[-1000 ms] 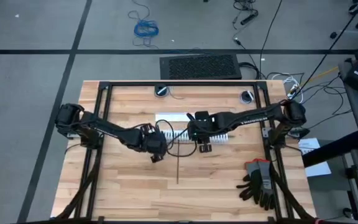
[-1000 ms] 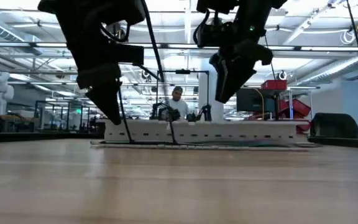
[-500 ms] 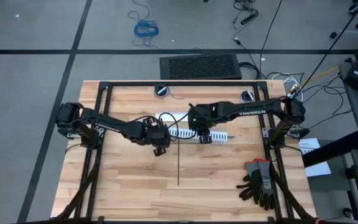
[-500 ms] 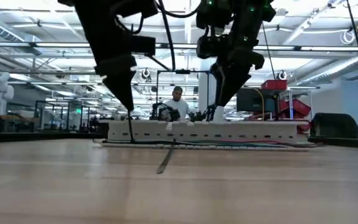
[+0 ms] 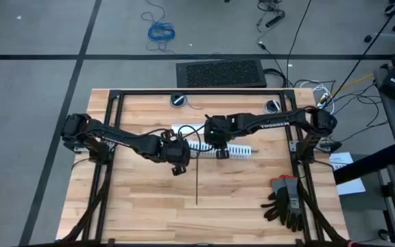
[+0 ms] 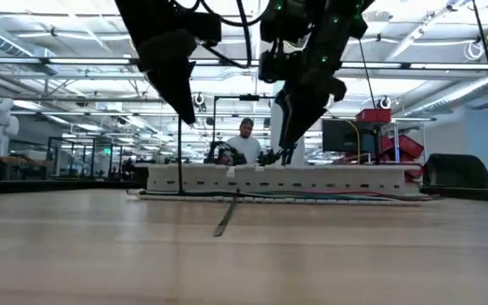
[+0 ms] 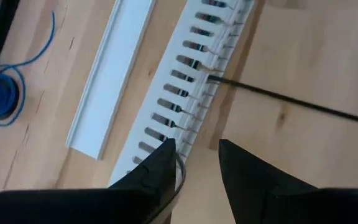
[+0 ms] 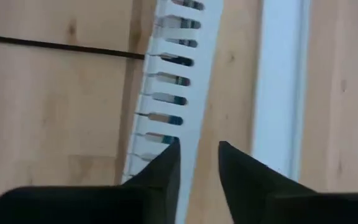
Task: Ziptie cables
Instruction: Put the cable wires on the cable white duct tray
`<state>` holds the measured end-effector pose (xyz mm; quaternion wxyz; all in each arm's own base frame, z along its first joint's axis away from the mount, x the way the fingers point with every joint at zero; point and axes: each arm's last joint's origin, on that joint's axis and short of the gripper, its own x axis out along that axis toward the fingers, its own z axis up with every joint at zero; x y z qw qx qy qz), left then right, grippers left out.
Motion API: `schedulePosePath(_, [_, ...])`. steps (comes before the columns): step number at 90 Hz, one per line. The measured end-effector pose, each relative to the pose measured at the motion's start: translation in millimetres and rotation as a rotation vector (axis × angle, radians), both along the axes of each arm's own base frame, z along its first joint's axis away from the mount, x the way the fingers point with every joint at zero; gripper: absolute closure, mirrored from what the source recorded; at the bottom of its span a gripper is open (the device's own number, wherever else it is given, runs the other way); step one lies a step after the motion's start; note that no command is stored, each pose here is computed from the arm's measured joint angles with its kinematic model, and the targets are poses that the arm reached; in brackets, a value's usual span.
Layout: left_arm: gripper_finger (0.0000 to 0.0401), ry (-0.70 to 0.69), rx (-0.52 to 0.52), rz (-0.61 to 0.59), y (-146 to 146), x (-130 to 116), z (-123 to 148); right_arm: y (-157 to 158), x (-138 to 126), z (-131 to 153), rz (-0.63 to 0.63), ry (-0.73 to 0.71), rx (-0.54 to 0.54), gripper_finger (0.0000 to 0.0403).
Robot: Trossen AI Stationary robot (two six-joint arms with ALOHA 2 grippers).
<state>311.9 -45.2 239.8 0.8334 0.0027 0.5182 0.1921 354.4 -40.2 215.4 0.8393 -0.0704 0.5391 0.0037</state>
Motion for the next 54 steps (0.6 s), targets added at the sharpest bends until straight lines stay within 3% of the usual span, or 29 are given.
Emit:
schedulePosePath(13, [0.028, 0.032, 0.021, 0.037, -3, -4, 10, -4, 4, -4, 0.014, -0.023, 0.012, 0.0396])
schedulePosePath(54, [0.028, 0.035, 0.082, 0.05, -12, -8, 14, -11, 16, -26, 0.039, -0.026, 0.083, 0.0403])
